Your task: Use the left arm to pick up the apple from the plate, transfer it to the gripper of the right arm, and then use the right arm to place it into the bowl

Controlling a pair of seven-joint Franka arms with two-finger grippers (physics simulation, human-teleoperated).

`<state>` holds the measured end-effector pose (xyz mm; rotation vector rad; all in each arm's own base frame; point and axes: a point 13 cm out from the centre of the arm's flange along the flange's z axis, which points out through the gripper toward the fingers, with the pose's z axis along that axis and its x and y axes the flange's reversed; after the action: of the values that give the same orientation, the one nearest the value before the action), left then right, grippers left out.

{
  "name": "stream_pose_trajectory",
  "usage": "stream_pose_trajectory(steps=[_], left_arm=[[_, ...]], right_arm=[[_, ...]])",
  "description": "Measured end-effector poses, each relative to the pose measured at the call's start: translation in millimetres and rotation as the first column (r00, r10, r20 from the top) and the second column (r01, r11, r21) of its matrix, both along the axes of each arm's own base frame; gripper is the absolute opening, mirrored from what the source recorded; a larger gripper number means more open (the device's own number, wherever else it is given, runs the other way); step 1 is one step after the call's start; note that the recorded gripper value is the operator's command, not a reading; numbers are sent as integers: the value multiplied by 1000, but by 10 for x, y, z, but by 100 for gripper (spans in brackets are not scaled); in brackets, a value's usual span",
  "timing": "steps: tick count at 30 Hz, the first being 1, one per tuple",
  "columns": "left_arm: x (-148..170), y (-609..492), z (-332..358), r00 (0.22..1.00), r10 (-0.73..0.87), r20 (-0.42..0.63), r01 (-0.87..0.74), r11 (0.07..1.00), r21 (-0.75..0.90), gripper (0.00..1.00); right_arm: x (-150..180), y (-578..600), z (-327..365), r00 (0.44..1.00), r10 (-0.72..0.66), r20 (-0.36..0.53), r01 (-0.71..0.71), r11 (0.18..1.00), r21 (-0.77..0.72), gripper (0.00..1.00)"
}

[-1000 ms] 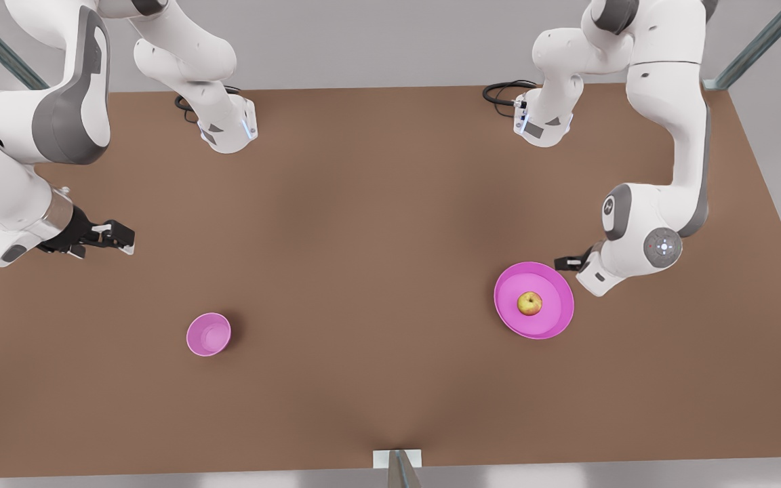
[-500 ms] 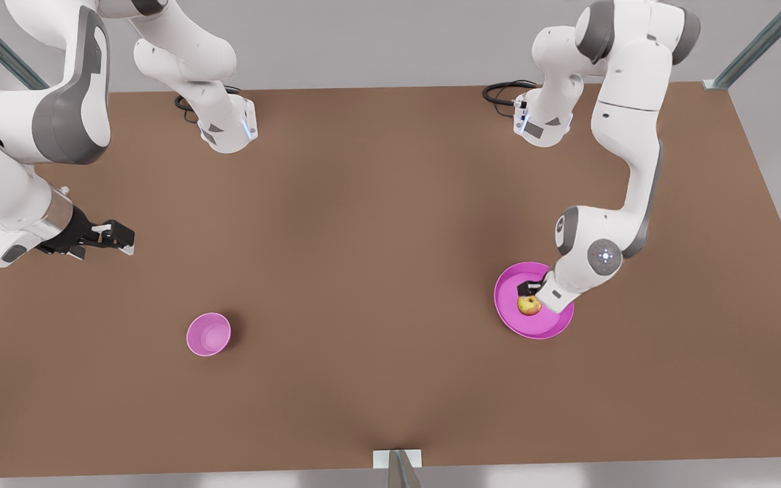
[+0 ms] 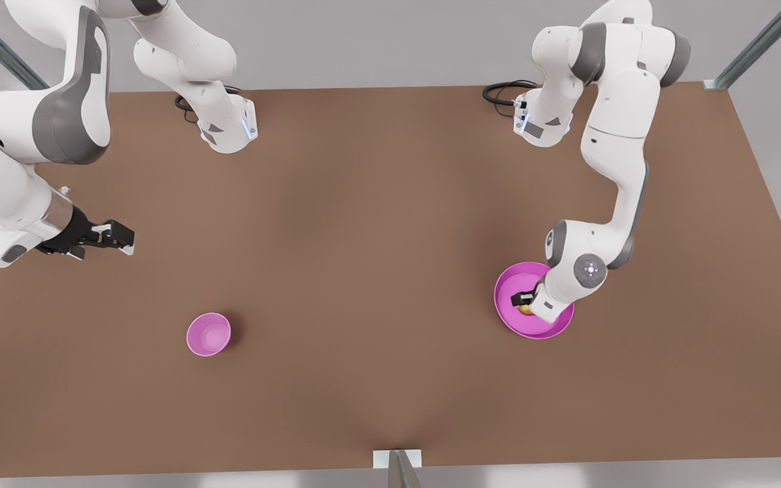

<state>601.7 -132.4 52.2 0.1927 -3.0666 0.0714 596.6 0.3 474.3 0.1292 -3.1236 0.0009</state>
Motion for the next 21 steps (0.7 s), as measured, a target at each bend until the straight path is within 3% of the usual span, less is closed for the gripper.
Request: stream_pose_trajectory(steps=[11, 17, 21], left_arm=[[-23, 5, -116, 999, 32, -7, -32, 999, 4, 84], [-15, -4, -117, 999, 42, -3, -42, 999, 7, 70], [229, -26, 126, 998, 57, 40, -57, 998, -4, 70]], right_arm=[[1, 1, 0, 1000, 4, 0, -4, 1000, 0, 100], [1, 5, 0, 1000, 6, 0, -6, 1000, 1, 100], [-1, 33, -1, 1000, 11, 0, -11, 1000, 1, 100]])
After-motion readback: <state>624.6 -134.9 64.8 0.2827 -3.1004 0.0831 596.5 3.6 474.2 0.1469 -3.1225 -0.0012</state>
